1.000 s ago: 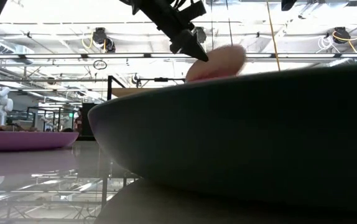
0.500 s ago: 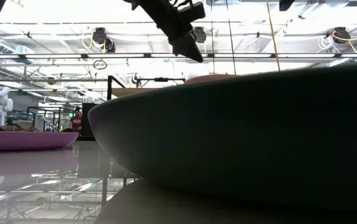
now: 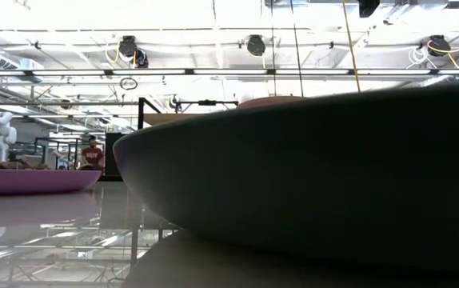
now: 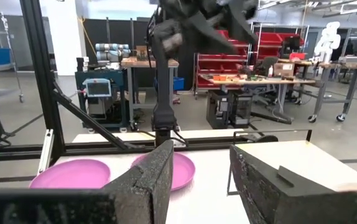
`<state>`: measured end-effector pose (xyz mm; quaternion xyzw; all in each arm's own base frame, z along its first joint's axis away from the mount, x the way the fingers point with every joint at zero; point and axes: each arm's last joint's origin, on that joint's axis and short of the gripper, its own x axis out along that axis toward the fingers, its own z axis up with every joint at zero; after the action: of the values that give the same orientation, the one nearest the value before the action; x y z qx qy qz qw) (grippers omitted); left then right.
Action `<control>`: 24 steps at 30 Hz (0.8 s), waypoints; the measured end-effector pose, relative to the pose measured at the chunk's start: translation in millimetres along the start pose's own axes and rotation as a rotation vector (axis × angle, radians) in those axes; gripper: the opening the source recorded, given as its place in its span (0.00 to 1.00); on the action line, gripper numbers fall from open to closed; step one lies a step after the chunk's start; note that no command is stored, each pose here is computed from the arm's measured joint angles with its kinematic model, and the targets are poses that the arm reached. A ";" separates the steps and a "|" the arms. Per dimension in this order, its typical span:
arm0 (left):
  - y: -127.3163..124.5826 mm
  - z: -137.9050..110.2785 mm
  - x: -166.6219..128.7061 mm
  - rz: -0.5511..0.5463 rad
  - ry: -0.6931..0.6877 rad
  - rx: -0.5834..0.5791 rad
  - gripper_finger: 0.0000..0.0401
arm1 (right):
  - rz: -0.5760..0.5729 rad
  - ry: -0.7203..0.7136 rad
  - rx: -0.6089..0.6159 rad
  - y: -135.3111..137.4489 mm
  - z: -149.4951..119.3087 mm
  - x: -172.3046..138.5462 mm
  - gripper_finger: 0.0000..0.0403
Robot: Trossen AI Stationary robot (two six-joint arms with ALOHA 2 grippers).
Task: Place and stack plates onto a shelf
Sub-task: Stack the pink plate on top of the light orange plate on the shelf
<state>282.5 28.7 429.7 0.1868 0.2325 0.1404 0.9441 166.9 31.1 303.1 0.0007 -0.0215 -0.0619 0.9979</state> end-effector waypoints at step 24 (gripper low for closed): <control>-62.2 -162.2 -63.1 0.013 -0.484 -0.345 0.39 | -0.013 -0.195 0.046 -1.6 39.6 2.5 0.35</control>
<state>160.1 -2.2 294.7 0.0531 -0.0278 0.1352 0.9890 167.5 29.2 342.8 0.0179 -0.1200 -0.0676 0.9903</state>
